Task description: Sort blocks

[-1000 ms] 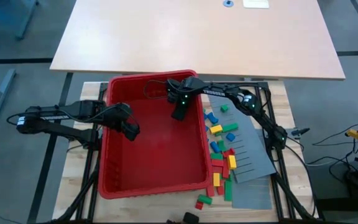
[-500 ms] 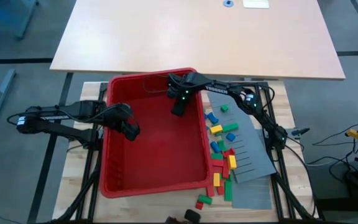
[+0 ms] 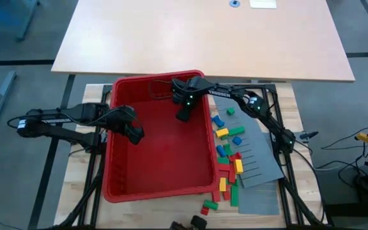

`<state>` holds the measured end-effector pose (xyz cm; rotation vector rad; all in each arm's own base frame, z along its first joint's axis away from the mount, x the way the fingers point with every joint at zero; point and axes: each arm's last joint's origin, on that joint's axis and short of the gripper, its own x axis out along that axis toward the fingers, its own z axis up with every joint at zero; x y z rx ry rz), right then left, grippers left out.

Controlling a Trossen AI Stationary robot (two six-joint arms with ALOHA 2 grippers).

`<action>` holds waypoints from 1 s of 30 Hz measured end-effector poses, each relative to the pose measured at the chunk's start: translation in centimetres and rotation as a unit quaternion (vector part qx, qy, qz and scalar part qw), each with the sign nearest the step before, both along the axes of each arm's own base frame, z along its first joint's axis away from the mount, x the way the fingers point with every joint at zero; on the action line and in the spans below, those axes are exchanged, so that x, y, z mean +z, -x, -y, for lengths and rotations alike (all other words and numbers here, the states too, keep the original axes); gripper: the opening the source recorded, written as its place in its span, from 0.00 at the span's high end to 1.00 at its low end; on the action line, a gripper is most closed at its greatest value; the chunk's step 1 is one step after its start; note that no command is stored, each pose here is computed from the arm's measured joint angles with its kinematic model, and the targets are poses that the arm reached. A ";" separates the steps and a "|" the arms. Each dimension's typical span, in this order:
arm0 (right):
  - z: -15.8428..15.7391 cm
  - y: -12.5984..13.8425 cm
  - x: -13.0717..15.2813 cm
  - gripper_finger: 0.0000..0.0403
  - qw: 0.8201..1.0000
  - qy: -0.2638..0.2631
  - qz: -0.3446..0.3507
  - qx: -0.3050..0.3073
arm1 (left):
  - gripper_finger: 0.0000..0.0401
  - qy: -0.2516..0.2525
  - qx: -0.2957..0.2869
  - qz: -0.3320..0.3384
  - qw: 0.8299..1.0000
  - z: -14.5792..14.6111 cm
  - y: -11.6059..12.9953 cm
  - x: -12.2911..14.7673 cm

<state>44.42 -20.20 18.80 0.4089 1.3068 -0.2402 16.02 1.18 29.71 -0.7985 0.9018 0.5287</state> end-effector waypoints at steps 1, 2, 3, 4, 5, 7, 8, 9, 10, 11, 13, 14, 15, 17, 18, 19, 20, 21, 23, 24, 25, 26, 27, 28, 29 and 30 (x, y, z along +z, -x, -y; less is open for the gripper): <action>0.0 0.0 -0.1 0.47 1.000 -0.001 0.001 -0.001 | 0.31 0.000 0.000 0.000 1.000 0.0 0.0 0.0; 0.0 0.0 -0.1 0.48 1.000 -0.001 0.002 -0.003 | 0.31 0.000 0.000 0.000 1.000 0.0 0.0 0.0; 0.0 0.0 -0.1 0.48 1.000 -0.002 0.002 -0.004 | 0.31 0.000 0.000 -0.001 1.000 0.0 0.0 0.0; 0.0 0.0 -0.1 0.48 1.000 -0.002 0.002 -0.004 | 0.31 0.000 0.000 -0.001 1.000 0.0 0.0 0.0; 0.0 0.0 -0.1 0.49 1.000 -0.003 0.003 -0.004 | 0.31 0.000 0.000 -0.001 1.000 0.0 0.0 0.0; 0.0 0.0 -0.1 0.49 1.000 -0.006 0.004 -0.003 | 0.31 0.000 -0.001 -0.001 1.000 0.0 0.0 0.0; 0.0 -0.1 -0.1 0.49 1.000 -0.009 0.006 -0.004 | 0.31 -0.001 -0.002 -0.001 1.000 0.0 0.0 0.0; 0.0 -0.1 -0.1 0.49 1.000 -0.012 0.007 -0.007 | 0.31 -0.001 -0.003 0.000 1.000 0.0 0.0 0.0; 0.0 -0.1 -0.1 0.49 1.000 -0.014 0.007 -0.010 | 0.31 -0.001 -0.002 0.001 1.000 0.0 0.0 0.0; -0.1 -0.1 -0.2 0.49 1.000 -0.017 0.007 -0.012 | 0.31 -0.002 -0.003 0.002 1.000 0.0 0.0 0.0; -0.1 -0.1 -0.2 0.49 0.999 -0.030 0.010 -0.019 | 0.31 -0.001 -0.003 0.003 1.000 0.0 -0.1 0.0; -0.1 -0.1 -0.2 0.49 0.999 -0.039 0.013 -0.024 | 0.31 -0.001 -0.002 0.003 1.000 0.0 -0.1 0.0; -0.1 -0.1 -0.2 0.49 0.998 -0.047 0.015 -0.031 | 0.31 -0.001 -0.003 0.002 1.000 0.0 -0.1 0.0; -0.2 -0.1 -0.2 0.49 0.997 -0.061 0.016 -0.045 | 0.31 0.000 -0.002 0.003 1.000 0.0 -0.1 0.0; -0.3 -0.1 -0.2 0.49 0.996 -0.066 0.016 -0.053 | 0.31 0.000 -0.002 0.003 1.000 0.0 -0.1 0.0; -0.4 -0.2 -0.2 0.48 0.996 -0.069 0.015 -0.058 | 0.31 0.001 -0.002 0.003 1.000 0.0 -0.1 0.0; -0.5 -0.2 -0.2 0.48 0.996 -0.071 0.015 -0.061 | 0.31 0.001 -0.002 0.004 1.000 0.0 -0.1 0.0; -0.7 -0.3 -0.2 0.48 0.996 -0.071 0.014 -0.060 | 0.31 0.002 -0.002 0.004 1.000 0.0 -0.1 0.0; -1.0 -0.4 -0.3 0.49 0.996 -0.070 0.013 -0.057 | 0.31 0.005 0.000 0.003 1.000 0.0 -0.1 0.0; -1.2 -0.5 -0.4 0.49 0.996 -0.068 0.012 -0.055 | 0.31 0.006 0.000 0.003 1.000 0.0 -0.1 0.0; -1.3 -0.5 -0.5 0.50 0.996 -0.066 0.010 -0.054 | 0.31 0.007 0.001 0.004 1.000 0.0 -0.1 0.0; -1.5 -0.5 -0.7 0.50 0.996 -0.066 0.007 -0.053 | 0.31 0.007 0.002 0.005 1.000 0.0 -0.1 0.0; -1.6 -0.5 -1.0 0.51 0.996 -0.067 0.003 -0.052 | 0.31 0.008 0.002 0.006 1.000 0.0 -0.1 0.0; -1.7 -0.5 -1.2 0.52 0.997 -0.068 -0.001 -0.049 | 0.31 0.007 0.002 0.007 1.000 0.0 -0.1 0.1; -1.9 -0.5 -1.4 0.53 0.997 -0.064 -0.006 -0.047 | 0.31 0.007 0.003 0.007 1.000 0.0 -0.1 0.1; -1.9 -0.5 -1.5 0.55 0.997 -0.060 -0.010 -0.045 | 0.31 0.008 0.003 0.007 1.000 0.0 -0.1 0.0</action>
